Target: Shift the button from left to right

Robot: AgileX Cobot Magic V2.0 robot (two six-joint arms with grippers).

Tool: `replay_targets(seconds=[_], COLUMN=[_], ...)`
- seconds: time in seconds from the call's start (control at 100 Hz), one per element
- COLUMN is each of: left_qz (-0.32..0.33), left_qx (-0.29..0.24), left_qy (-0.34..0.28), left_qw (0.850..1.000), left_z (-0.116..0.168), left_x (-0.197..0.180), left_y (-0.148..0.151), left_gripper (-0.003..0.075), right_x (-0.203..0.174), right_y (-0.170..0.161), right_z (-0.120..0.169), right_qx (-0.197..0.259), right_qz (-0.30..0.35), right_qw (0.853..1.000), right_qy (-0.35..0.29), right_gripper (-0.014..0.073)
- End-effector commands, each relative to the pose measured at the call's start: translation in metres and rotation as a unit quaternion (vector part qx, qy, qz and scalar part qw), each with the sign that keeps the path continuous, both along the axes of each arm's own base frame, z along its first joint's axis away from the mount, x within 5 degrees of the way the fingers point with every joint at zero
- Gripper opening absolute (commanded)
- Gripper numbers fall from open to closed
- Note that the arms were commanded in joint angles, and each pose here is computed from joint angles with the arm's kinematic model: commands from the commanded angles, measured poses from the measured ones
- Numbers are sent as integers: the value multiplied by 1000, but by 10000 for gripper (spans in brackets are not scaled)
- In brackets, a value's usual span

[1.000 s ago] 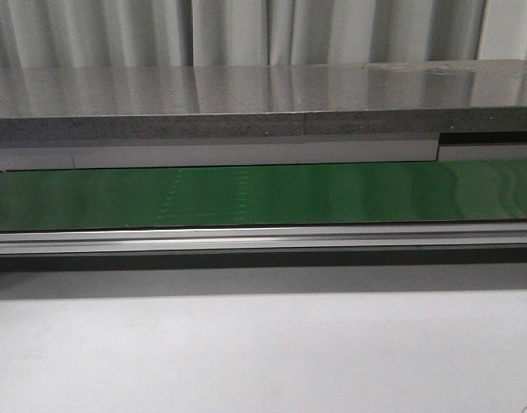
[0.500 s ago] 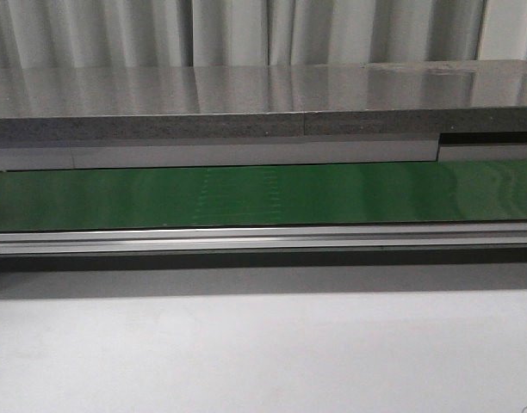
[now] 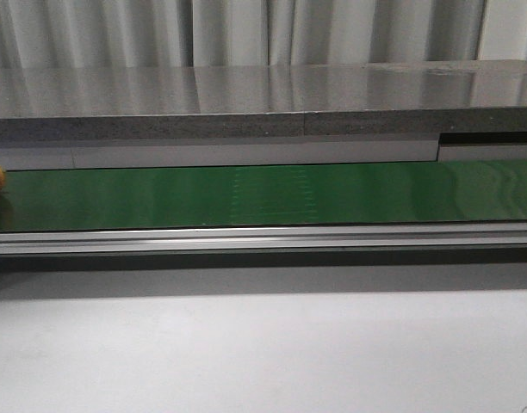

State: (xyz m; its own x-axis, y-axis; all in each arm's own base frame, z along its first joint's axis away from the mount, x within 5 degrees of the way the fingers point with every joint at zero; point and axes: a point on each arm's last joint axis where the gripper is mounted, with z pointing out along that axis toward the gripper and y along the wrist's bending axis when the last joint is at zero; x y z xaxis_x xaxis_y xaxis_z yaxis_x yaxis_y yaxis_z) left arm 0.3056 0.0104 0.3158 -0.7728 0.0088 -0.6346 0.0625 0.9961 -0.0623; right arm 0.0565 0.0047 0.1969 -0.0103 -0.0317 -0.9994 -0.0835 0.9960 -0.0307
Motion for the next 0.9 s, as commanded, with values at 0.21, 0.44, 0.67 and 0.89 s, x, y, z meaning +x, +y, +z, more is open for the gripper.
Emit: replay_targets(seconds=[0.21,0.44,0.67,0.89], left_qz=[-7,10,18,17], left_qx=[2,-5,-4,-5], left_qy=[-197,-288,-356,-388], left_qw=[980,957,934,922], left_z=[35,33,22,3], left_x=[-64,-118,-170,-206], left_y=[-20,-19,-17,-16], left_gripper=[589,589,589,589], right_x=[-3,-3,-3,-3], right_y=[0,0,0,0], right_z=[13,13,13,13], right_qx=[-1,-1,-1,-1], right_qz=[1,1,1,1], right_qw=[998,998,998,998], right_qy=[-56,-56,-56,-56], right_gripper=[-67,-67,-67,-67])
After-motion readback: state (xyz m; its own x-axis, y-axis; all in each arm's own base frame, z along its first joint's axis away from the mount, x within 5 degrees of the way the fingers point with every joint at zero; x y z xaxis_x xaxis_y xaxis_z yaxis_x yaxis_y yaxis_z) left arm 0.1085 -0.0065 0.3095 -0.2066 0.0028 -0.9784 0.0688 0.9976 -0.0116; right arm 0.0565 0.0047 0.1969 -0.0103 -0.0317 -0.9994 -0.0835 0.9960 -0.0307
